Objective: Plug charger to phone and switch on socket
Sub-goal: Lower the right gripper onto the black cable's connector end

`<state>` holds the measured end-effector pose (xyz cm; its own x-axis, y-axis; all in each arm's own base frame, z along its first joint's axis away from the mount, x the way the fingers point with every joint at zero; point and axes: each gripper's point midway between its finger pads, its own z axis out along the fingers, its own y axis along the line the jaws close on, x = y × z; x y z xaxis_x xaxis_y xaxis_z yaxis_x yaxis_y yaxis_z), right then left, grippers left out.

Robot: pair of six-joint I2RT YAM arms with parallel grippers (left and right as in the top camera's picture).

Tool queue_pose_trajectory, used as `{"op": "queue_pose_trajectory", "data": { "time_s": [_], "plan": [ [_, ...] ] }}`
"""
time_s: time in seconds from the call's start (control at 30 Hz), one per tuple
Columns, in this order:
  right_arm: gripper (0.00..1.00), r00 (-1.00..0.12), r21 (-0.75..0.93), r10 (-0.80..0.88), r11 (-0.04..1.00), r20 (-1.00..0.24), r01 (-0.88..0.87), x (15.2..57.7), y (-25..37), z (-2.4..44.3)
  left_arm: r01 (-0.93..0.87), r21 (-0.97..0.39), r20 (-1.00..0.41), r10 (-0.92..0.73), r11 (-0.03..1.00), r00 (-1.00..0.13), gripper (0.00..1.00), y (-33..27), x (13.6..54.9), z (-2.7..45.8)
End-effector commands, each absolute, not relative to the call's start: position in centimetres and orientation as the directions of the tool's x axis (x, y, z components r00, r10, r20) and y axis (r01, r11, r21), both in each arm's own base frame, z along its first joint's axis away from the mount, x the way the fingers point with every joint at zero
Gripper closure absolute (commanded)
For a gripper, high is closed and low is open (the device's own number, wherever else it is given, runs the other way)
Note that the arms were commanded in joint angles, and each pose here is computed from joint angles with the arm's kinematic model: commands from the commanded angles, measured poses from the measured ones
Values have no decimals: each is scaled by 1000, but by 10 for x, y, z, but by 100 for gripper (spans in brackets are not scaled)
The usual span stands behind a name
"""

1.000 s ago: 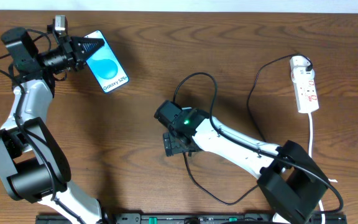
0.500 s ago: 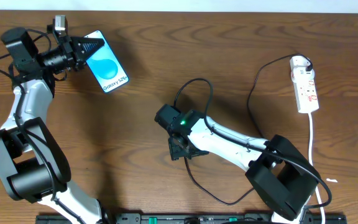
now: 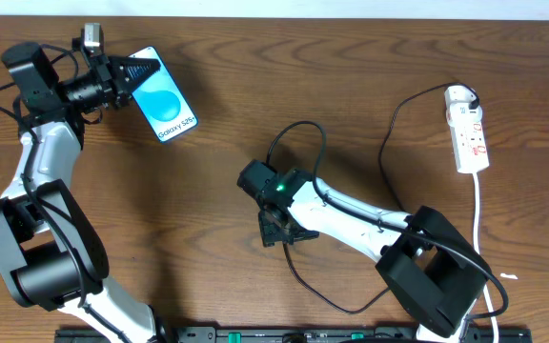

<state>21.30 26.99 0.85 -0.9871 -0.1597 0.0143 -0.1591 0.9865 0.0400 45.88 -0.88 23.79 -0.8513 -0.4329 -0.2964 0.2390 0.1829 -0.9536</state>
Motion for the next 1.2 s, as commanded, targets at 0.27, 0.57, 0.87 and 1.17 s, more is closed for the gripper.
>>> {"op": "queue_pose_trajectory", "data": {
  "time_s": [0.27,0.57,0.87,1.17],
  "plan": [
    [50,-984,19,-146,989,106,-145,200,264,-10,284,-939,-342,-422,196,-840,93,-10,453,252],
    [48,-984,21,-146,989,104,-144,201,264,-10,284,-939,-342,-422,196,-839,93,-10,453,252],
    [48,-988,33,-131,991,86,-129,208,265,-10,284,-939,-342,-422,196,-840,93,-10,453,252],
    [57,-989,36,-121,992,81,-119,211,265,-10,281,-938,-342,-428,200,-837,93,-10,454,251]
  ]
}}
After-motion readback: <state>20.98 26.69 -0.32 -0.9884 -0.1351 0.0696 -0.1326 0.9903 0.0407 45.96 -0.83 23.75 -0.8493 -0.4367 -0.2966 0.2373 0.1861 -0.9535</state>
